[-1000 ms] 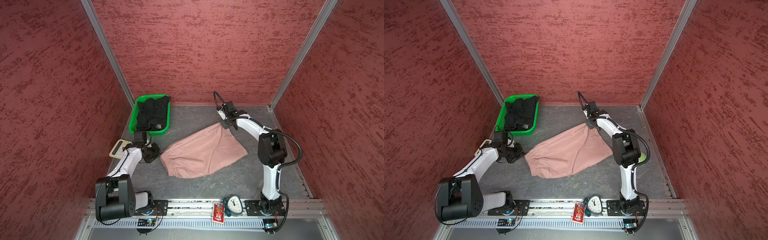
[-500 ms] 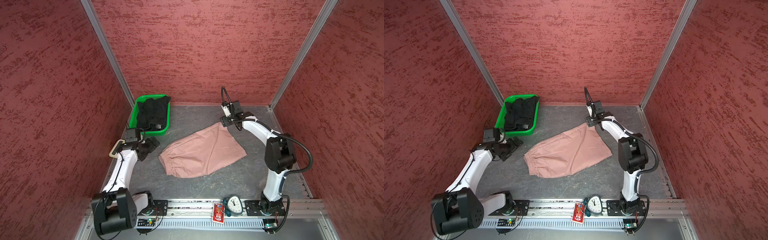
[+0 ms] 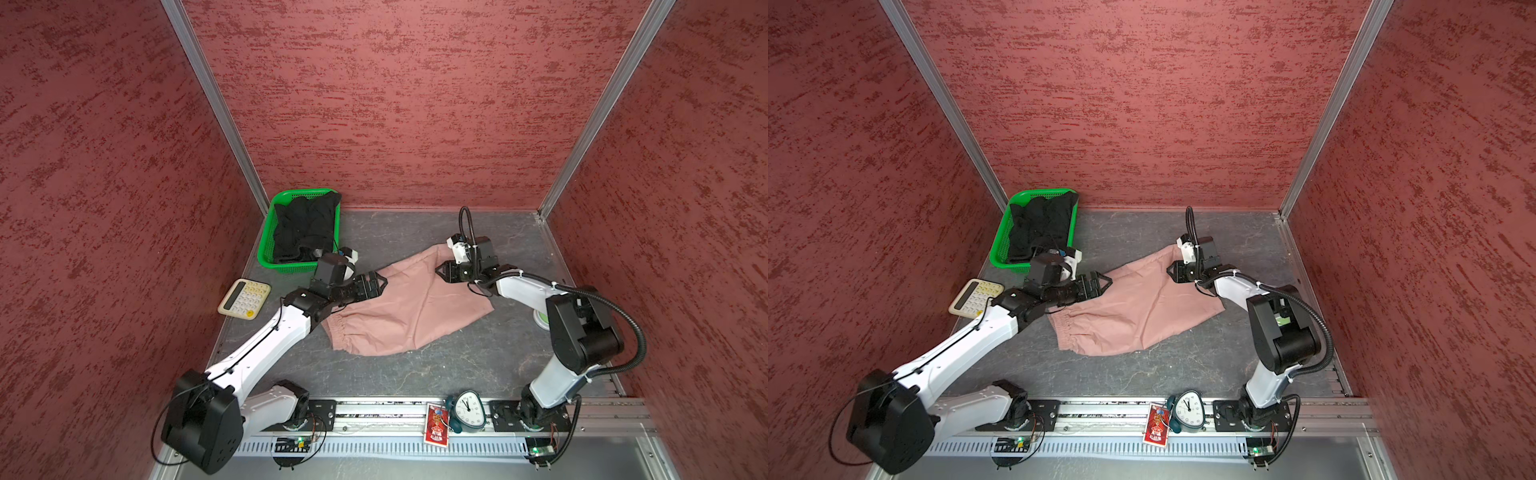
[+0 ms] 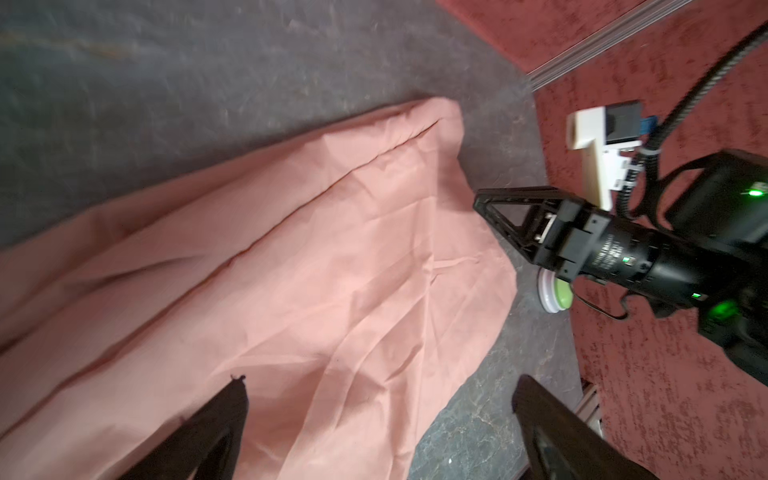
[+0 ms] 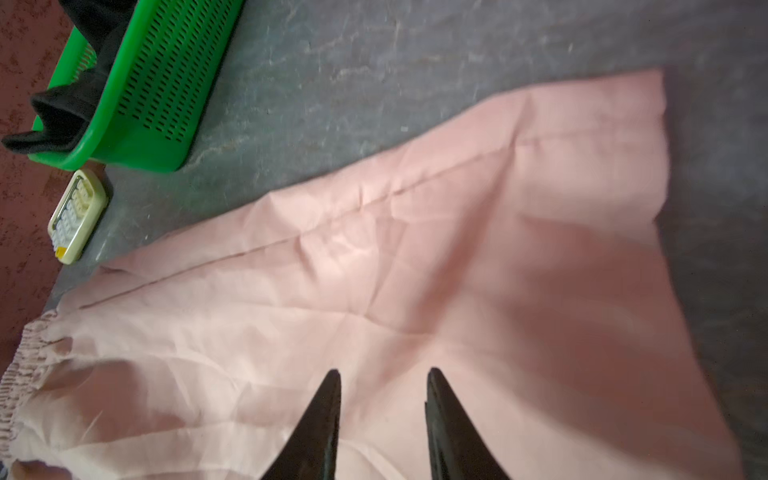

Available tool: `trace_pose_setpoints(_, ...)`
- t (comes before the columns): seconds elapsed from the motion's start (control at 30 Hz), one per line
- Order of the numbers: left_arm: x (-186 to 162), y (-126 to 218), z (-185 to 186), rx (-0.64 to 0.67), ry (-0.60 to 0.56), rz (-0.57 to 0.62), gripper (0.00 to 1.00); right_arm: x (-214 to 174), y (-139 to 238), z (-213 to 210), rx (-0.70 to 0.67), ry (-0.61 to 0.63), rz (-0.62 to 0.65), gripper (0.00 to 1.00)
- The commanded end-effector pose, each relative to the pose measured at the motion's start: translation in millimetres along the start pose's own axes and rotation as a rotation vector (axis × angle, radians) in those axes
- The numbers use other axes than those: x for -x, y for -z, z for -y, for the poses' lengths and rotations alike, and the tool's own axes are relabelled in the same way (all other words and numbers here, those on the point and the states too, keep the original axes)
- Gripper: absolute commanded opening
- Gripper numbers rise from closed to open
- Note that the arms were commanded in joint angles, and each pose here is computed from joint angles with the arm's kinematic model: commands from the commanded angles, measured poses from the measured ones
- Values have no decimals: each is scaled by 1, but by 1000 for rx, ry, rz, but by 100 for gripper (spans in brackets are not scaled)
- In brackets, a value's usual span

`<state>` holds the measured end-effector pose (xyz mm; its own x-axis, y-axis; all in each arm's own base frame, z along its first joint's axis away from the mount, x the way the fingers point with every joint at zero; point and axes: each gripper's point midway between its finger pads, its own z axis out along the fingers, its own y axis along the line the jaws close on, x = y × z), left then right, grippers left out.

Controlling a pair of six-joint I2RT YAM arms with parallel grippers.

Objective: Fold and stack the shorts

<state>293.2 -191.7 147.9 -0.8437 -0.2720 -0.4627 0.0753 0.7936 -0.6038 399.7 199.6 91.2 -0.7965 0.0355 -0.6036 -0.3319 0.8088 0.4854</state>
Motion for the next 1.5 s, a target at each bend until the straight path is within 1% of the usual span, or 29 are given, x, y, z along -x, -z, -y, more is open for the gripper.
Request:
trace_pose_setpoints(0.0, 6, -5, -17, 89, 30, 87, 99, 10, -4, -5, 37, -15, 63, 39)
trace_pose_setpoints(0.03, 0, -5, -34, 153, 56, 87, 99, 6, -6, 2, 6, -26, 56, 40)
trace_pose_setpoints(0.07, -6, -5, -47, 187, 70, 84, 100, 1, -7, 11, -36, -46, 50, 42)
trace_pose_setpoints(0.13, -13, -6, -64, 212, 100, 76, 99, -9, -7, 25, -85, -83, 40, 45)
trace_pose_setpoints(0.3, -28, -9, -98, 212, 186, 56, 99, -31, -11, 42, -122, -163, 13, 46)
trace_pose_setpoints(0.37, -37, -7, -115, 260, 219, 51, 99, -40, -10, 48, -142, -198, 6, 46)
trace_pose_setpoints(0.47, -45, -6, -129, 266, 254, 48, 99, -52, -7, 59, -172, -240, -6, 46)
trace_pose_setpoints(0.57, -47, -8, -134, 238, 264, 50, 99, -61, -2, 70, -205, -274, -12, 46)
trace_pose_setpoints(0.6, -46, -9, -132, 225, 250, 52, 99, -64, 1, 74, -217, -286, -13, 46)
trace_pose_setpoints(0.7, -30, -12, -111, 146, 157, 70, 99, -71, 13, 86, -265, -332, 4, 46)
trace_pose_setpoints(0.87, 11, -14, -62, 17, -36, 88, 99, -84, 50, 110, -341, -436, 70, 47)
trace_pose_setpoints(0.97, 32, -21, -41, -24, -105, 86, 99, -88, 74, 120, -387, -479, 82, 49)
trace_pose_setpoints(1.03, 45, -30, -26, -55, -142, 83, 99, -79, 93, 118, -400, -474, 129, 49)
trace_pose_setpoints(1.07, 51, -33, -18, -68, -158, 80, 99, -75, 100, 116, -404, -461, 146, 50)
trace_pose_setpoints(1.1, 57, -34, -9, -78, -172, 78, 99, -68, 107, 110, -397, -421, 161, 49)
trace_pose_setpoints(1.17, 70, -28, 5, -89, -184, 94, 99, -54, 119, 99, -387, -365, 171, 49)
trace_pose_setpoints(1.27, 86, -6, 9, -25, -169, 119, 99, -27, 122, 82, -346, -273, 204, 49)
trace_pose_setpoints(1.37, 87, 16, -2, 74, -123, 109, 99, -1, 100, 69, -260, -228, 207, 44)
trace_pose_setpoints(1.4, 83, 21, -5, 87, -107, 98, 99, 7, 89, 63, -235, -208, 196, 41)
trace_pose_setpoints(1.47, 71, 29, -10, 94, -89, 93, 99, 16, 63, 51, -200, -165, 152, 40)
